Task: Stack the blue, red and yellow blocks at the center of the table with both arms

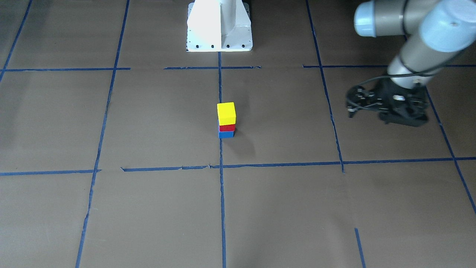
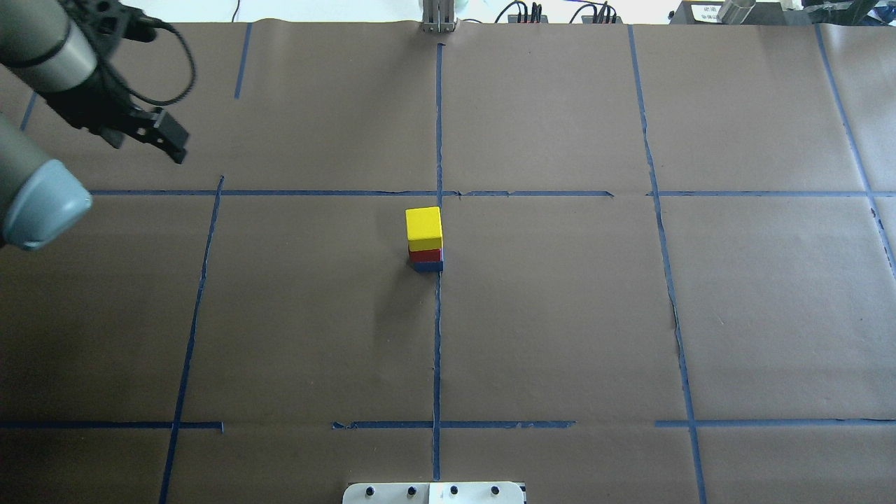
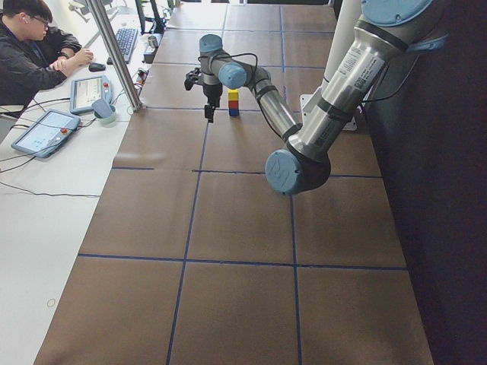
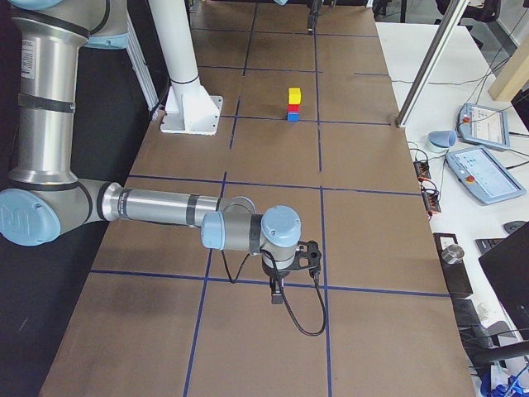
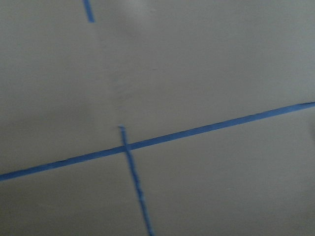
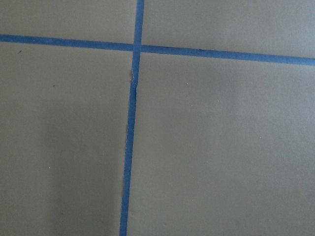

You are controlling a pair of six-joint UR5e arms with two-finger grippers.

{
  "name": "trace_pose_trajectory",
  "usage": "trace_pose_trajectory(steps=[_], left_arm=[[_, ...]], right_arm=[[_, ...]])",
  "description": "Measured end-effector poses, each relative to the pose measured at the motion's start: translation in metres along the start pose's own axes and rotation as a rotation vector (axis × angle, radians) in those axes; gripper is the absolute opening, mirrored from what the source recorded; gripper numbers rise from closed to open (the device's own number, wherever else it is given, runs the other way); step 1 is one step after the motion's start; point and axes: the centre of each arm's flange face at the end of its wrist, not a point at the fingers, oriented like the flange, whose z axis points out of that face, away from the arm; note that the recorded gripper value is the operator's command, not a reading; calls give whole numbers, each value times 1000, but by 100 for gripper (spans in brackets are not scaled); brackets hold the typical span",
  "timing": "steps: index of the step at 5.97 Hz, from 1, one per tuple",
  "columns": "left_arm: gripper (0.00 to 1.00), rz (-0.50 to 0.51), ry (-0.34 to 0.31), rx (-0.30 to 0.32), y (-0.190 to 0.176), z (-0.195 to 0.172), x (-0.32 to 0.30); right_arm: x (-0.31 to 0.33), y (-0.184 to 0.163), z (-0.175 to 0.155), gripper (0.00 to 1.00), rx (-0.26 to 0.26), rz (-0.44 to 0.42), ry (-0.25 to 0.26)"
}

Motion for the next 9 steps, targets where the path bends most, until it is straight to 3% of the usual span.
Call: trace_pose_trajectory(steps=[1, 3, 5, 9], left_arm=[[100, 23, -14, -26, 33, -1, -88], [100, -34, -33, -56, 122, 2, -224], [100, -89, -15, -56, 194, 29, -286], [100, -110, -6, -66, 209, 43, -300]], right_arm=[[0, 0, 0, 100, 0, 0, 0], [0, 0, 0, 100, 0, 1, 0], [1, 0, 1, 100, -1, 1, 1], [2, 1, 2, 100, -3, 2, -1]])
